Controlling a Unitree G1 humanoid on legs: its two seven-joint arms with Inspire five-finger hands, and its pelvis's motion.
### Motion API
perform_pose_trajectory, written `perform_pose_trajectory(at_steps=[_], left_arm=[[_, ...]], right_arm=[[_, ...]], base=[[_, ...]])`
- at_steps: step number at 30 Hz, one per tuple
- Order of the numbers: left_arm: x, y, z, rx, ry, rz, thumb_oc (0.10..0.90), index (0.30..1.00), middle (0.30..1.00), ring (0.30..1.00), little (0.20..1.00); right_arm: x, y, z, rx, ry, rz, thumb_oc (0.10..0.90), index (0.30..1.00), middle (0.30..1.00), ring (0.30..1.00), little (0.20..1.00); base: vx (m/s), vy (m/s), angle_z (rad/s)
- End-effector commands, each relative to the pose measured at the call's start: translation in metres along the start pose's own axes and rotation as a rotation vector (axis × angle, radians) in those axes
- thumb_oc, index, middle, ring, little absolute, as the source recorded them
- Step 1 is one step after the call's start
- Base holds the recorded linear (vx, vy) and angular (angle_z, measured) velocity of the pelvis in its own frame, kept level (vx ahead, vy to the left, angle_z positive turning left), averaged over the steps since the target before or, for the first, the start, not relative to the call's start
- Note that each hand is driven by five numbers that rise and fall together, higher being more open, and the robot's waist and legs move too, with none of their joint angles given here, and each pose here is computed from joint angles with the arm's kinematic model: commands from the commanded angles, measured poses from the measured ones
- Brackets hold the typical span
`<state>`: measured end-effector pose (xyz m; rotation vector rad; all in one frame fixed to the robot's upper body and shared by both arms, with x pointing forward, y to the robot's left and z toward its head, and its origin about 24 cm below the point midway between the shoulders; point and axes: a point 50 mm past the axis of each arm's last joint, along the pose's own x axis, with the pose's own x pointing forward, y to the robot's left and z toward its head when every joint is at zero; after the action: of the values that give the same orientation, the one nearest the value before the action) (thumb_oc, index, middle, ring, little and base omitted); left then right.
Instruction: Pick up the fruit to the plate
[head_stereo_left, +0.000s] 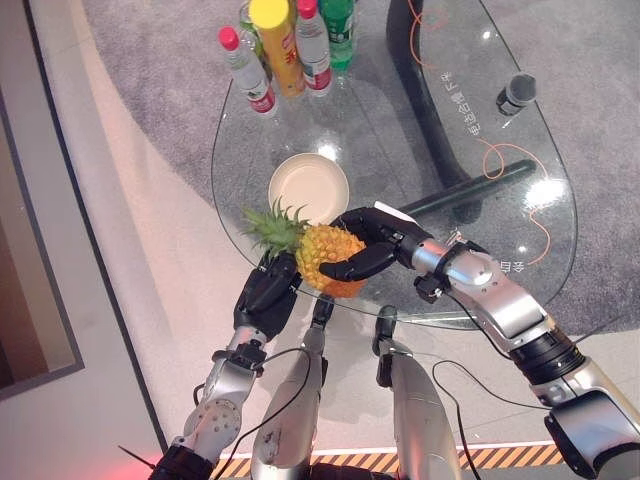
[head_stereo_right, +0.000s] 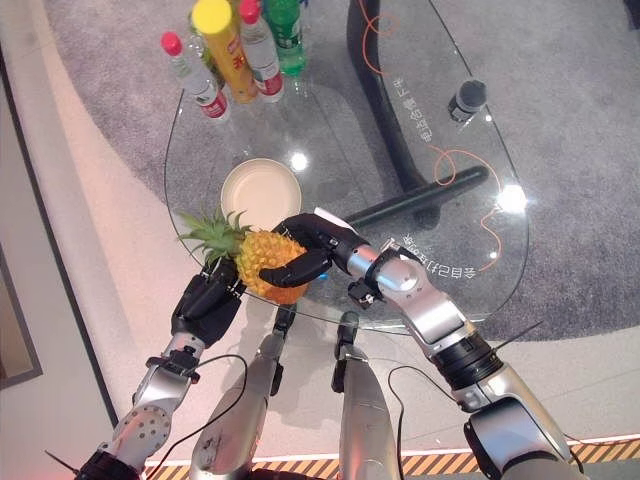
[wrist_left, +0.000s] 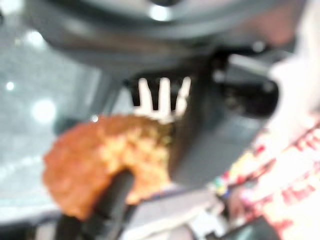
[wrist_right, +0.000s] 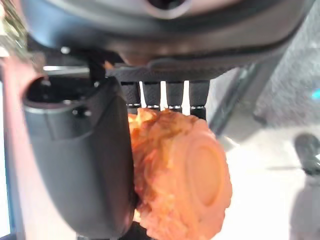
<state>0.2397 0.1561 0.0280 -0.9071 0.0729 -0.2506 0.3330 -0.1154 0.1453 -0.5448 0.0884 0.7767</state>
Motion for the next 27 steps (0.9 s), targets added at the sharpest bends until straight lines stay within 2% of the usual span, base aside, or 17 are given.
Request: perform_pose_trajectory(at_steps=[1,6,12,19,21,27], left_arm=[[0.040,-0.098,0.022,0.048,-0.103,-0.498,0.800,0.900,0.900,0.900,0.900],[0.041,-0.100,0.024,0.056,-0.103,-0.512,0.800,0.900,0.900,0.900,0.900],[0.039,-0.101,0.029,0.079,-0.133,-0.520,0.800,0.900,0.900,0.900,0.900],[0.036,-0.092,0.045,0.141,-0.211,-0.460,0.800,0.900,0.900,0.900,0.900],[0.035,-0.090,0.059,0.276,-0.294,-0.416,0.800,0.900,0.900,0.900,0.900],[0.034,-0.090,0.083,0.408,-0.394,-0.370,0.800,0.900,0.900,0.900,0.900]], right_arm=[[-0.002,0.186,0.084,-0.039,-0.467,1.188,0.100,0.300,0.300,0.300,0.200],[-0.002,0.194,0.082,0.039,-0.455,1.279,0.100,0.300,0.300,0.300,0.200],[-0.003,0.199,0.079,0.095,-0.472,1.248,0.100,0.300,0.300,0.300,0.200],[0.000,0.181,0.082,0.145,-0.576,1.008,0.100,0.300,0.300,0.300,0.200],[0.001,0.160,0.082,0.166,-0.610,0.821,0.100,0.300,0.300,0.300,0.200],[-0.012,0.116,0.075,0.161,-0.685,0.508,0.100,0.300,0.300,0.300,0.200]], base=[[0.00,-0.011,0.17],[0.00,-0.017,0.10],[0.00,-0.003,0.01],[0.02,-0.008,0.00],[-0.02,0.002,-0.04],[0.00,-0.003,-0.02]])
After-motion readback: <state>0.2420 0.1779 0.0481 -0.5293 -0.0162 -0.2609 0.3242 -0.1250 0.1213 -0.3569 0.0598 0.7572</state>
